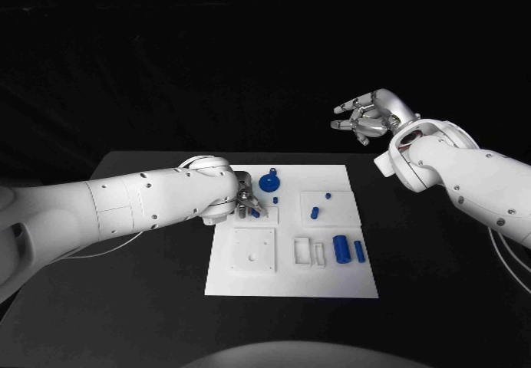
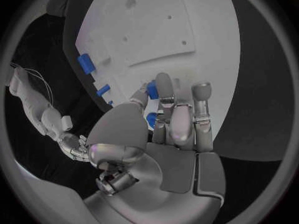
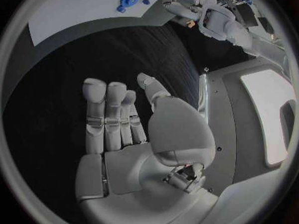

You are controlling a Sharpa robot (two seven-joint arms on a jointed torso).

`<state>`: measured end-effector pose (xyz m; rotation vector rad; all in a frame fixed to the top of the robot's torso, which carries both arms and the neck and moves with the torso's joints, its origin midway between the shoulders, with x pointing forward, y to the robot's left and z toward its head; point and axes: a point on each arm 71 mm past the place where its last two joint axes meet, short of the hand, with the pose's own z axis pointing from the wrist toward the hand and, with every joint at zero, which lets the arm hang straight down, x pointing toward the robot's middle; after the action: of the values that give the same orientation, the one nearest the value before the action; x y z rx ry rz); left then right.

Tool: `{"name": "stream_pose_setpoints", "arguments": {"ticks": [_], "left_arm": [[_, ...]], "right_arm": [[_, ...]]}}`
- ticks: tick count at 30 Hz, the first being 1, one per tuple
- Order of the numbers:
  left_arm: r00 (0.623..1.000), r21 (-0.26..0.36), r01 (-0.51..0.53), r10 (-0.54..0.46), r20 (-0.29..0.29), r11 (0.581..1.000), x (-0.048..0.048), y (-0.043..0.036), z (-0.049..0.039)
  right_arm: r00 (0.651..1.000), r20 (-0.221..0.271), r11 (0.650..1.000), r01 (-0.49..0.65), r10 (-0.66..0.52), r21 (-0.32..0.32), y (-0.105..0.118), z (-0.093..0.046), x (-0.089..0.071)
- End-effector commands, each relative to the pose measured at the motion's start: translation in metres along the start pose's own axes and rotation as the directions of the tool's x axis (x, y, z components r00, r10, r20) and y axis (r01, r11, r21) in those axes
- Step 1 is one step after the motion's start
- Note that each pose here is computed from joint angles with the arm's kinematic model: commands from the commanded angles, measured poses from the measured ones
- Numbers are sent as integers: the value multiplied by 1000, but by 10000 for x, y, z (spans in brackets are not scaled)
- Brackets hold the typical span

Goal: Assemble the parts on the task board

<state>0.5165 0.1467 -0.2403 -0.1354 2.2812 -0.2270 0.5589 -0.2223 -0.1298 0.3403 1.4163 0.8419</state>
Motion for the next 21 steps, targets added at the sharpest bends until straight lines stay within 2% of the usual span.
{"name": "stream_pose_setpoints", "arguments": {"ticks": [1, 21], "left_arm": [[997, -33, -47, 45, -65, 998, 214, 27, 50], [998, -32, -46, 44, -55, 998, 209, 22, 58]], "right_arm": [[1000, -12, 1000, 7, -7, -10, 7, -5, 15], [1000, -11, 1000, 5, -5, -8, 5, -10, 30]]}}
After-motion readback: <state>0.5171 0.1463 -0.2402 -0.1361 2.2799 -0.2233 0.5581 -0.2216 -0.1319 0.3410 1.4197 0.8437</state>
